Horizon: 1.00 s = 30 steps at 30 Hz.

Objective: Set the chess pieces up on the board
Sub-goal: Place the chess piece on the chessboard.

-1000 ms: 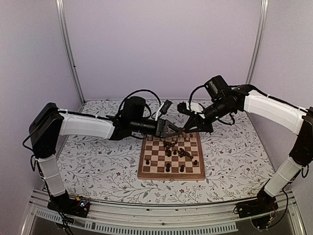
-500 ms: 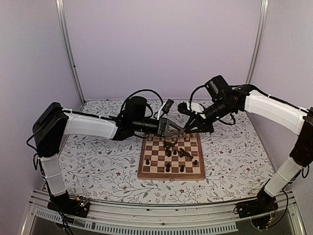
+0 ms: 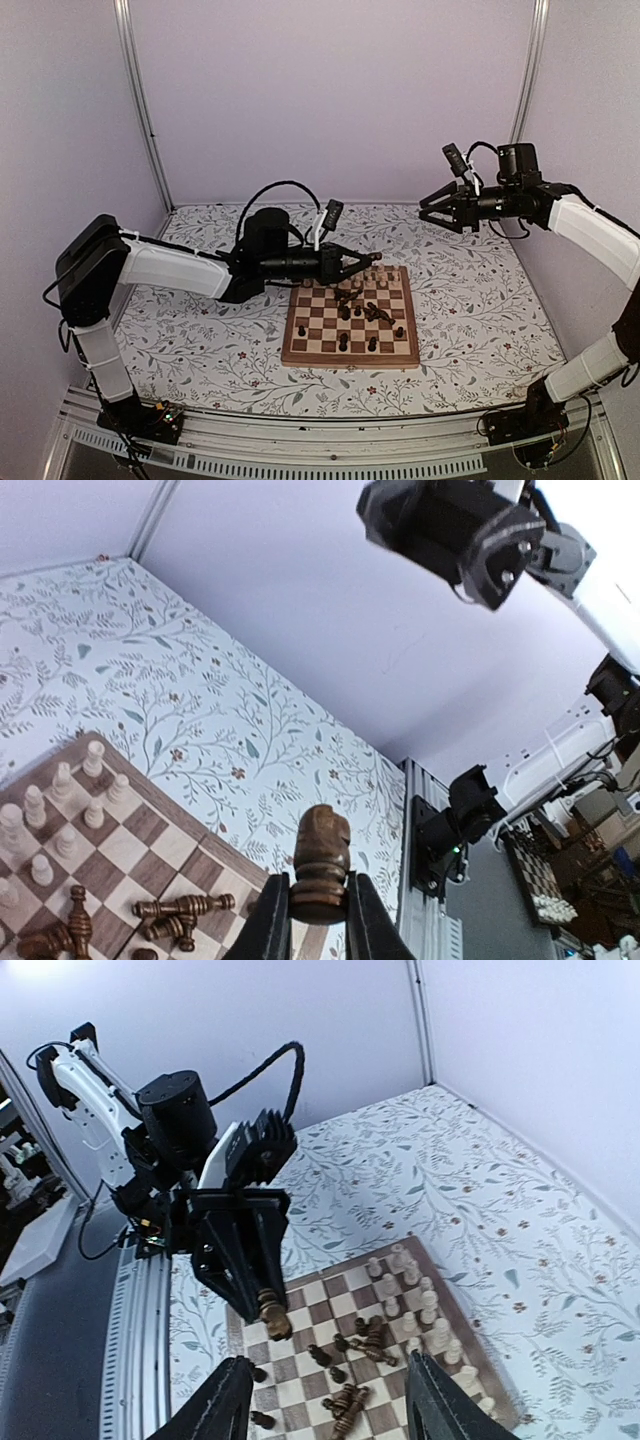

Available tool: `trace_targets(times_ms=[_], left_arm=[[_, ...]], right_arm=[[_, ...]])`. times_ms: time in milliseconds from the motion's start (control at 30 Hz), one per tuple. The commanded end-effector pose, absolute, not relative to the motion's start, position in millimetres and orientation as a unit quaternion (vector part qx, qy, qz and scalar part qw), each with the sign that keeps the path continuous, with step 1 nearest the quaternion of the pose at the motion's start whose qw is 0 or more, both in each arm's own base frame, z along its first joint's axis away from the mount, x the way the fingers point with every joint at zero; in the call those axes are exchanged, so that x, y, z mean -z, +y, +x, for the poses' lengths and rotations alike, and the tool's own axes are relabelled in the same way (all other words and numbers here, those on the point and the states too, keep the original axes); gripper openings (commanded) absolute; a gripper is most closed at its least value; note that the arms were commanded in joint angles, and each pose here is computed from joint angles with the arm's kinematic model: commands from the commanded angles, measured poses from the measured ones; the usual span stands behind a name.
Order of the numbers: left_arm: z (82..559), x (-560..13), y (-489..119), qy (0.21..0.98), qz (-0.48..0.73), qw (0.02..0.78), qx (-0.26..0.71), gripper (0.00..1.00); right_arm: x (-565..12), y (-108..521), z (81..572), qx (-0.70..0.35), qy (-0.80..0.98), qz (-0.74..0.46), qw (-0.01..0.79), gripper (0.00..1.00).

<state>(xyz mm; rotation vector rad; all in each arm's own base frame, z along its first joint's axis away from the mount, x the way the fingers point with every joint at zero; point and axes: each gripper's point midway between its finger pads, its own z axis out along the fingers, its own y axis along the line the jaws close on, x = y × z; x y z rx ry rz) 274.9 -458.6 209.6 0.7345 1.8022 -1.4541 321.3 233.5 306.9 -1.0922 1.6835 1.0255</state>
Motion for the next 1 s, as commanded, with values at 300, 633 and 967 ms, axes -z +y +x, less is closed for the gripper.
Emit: trace_targets(times_ms=[300, 633, 967], left_arm=[[291.0, -273.4, -497.7, 0.629, 0.329, 0.532, 0.462, 0.12], [289.8, -265.9, -516.9, 0.637, 0.364, 0.531, 0.424, 0.13], [294.7, -261.9, -523.6, 0.643, 0.366, 0.537, 0.406, 0.13]], right_arm=[[-292.3, 259.8, 308.9, -0.604, 0.661, -0.332, 0.297, 0.57], [-289.7, 262.2, 298.1, -0.654, 0.641, -0.325, 0.235, 0.47], [-290.6, 260.5, 283.2, -0.671, 0.628, -0.334, 0.208, 0.4]])
